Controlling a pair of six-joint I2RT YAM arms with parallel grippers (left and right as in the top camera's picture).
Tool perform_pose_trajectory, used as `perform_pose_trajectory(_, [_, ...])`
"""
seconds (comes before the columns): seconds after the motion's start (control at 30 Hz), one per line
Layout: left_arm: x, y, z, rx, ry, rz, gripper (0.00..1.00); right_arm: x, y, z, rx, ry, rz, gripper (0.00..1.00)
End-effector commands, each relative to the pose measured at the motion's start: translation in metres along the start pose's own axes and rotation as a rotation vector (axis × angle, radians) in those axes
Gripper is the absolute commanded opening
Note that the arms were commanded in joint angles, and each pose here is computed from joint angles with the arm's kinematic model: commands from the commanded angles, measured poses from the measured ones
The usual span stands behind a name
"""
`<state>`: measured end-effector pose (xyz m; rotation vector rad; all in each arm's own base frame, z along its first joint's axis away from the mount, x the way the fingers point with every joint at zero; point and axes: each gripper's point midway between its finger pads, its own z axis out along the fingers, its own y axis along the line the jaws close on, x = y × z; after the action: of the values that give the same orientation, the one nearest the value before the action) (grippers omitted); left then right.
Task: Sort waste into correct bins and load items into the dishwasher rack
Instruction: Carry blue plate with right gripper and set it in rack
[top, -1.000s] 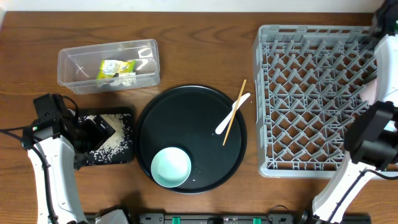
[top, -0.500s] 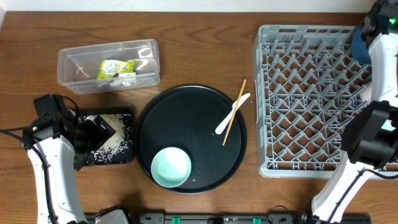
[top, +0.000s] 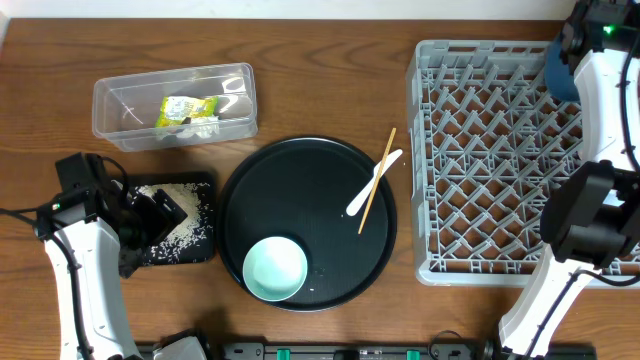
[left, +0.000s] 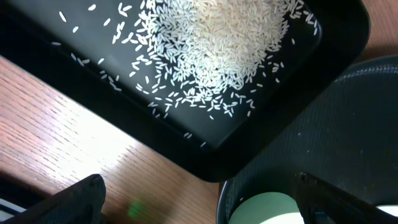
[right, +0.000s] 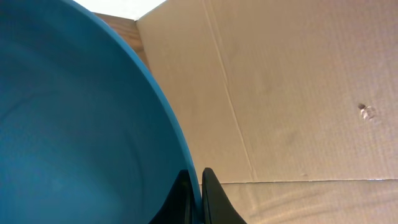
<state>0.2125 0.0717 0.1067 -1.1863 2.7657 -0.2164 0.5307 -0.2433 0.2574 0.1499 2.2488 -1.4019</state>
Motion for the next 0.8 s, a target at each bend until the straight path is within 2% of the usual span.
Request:
perform_pose_trajectory(0.0, [-0.001,0.003,-0.001,-0.014,0.001,-0.002,0.98,-0.005,-0.006,-0.01,0.024,-0.01,-0.033,0.01])
perform_pose_trajectory(0.33, [-0.001,0.003,-0.001,-0.014,0.0,0.003,0.98,-0.005,-0.028,-0.02,0.096,0.01,-0.087,0.01])
perform_pose_trajectory(0.53, [-0.001,0.003,-0.001,-0.014,0.0,0.01,0.98,0.001,-0.035,-0.03,0.174,0.059,-0.028,0.01])
perform_pose_trajectory(0.77, [0.0,0.003,-0.001,-0.015,0.002,0.028,0.98,0.018,-0.009,-0.036,0.085,0.098,-0.065,0.01])
